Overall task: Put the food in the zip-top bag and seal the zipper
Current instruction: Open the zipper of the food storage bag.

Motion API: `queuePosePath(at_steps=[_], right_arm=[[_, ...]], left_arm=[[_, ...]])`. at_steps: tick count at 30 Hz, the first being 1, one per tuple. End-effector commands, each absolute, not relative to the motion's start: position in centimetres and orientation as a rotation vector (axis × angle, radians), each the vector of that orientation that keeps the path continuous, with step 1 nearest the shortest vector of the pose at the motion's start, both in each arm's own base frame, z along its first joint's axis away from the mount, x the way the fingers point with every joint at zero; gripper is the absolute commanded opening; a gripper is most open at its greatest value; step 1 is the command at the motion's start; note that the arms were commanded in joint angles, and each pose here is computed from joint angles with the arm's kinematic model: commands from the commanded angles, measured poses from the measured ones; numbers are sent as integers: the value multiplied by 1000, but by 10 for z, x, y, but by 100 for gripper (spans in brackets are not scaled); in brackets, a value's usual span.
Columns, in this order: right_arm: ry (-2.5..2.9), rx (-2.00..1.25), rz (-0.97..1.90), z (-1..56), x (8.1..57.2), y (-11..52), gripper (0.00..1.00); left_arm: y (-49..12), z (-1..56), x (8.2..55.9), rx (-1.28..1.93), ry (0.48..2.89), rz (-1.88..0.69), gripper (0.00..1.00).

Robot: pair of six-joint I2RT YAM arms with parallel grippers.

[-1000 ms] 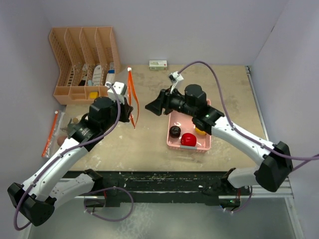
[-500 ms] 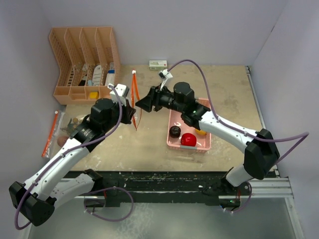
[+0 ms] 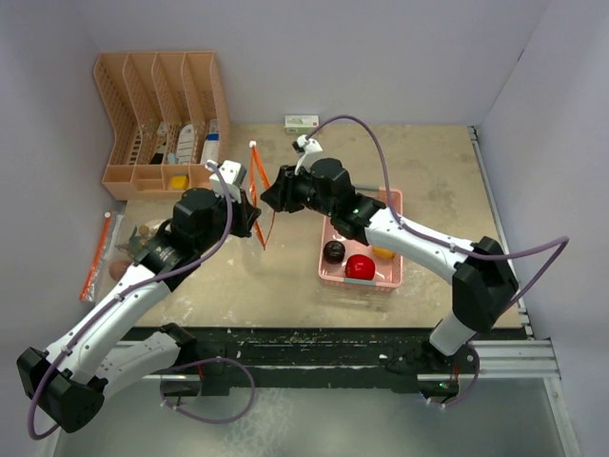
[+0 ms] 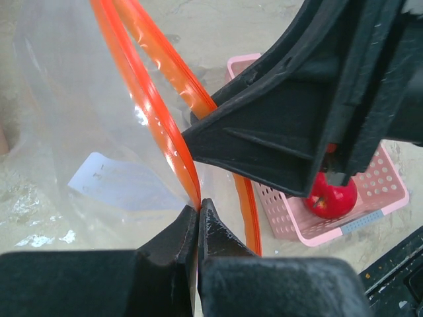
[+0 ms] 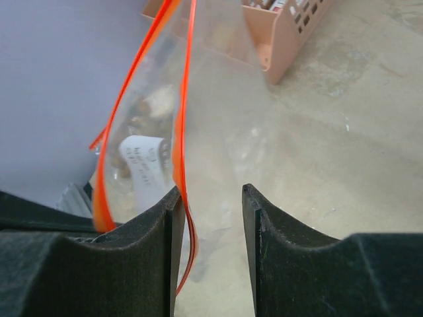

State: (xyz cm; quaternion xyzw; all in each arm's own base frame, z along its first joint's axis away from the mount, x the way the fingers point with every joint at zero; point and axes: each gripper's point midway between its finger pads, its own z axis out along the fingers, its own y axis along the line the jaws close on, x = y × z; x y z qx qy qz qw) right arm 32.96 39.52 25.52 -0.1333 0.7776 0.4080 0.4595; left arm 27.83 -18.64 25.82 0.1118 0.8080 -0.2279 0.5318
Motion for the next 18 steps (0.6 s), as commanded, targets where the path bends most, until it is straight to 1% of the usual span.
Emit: queuePosePath(at_steps=[1,6,8,9,11,12,14,16,18], right_arm=[[1871,-297,940,271,342,394,41],[1880,-314,918,265,345,411,41],[1880,-323,917,264,345,419,39],[1883,-325,910,262,345,421,35],[1898,-307,848,258,349,416,23],[1912,-288,797,253,352,409,15],[1964,-224,669,237,355,384,5],[1998,-189,580,225,349,360,1],[2014,-144,459,215,346,330,0]], left_arm=[[-190,283,278,255,1845,-593,0],[-196,287,278,257,1833,-632,0],[-197,286,278,256,1833,-639,0],[-198,287,279,257,1831,-640,0],[-197,283,279,265,1844,-624,0],[-194,282,280,265,1853,-601,0],[-179,274,281,255,1891,-502,0],[-154,264,283,211,1939,-355,0],[-121,256,281,141,1997,-165,0]])
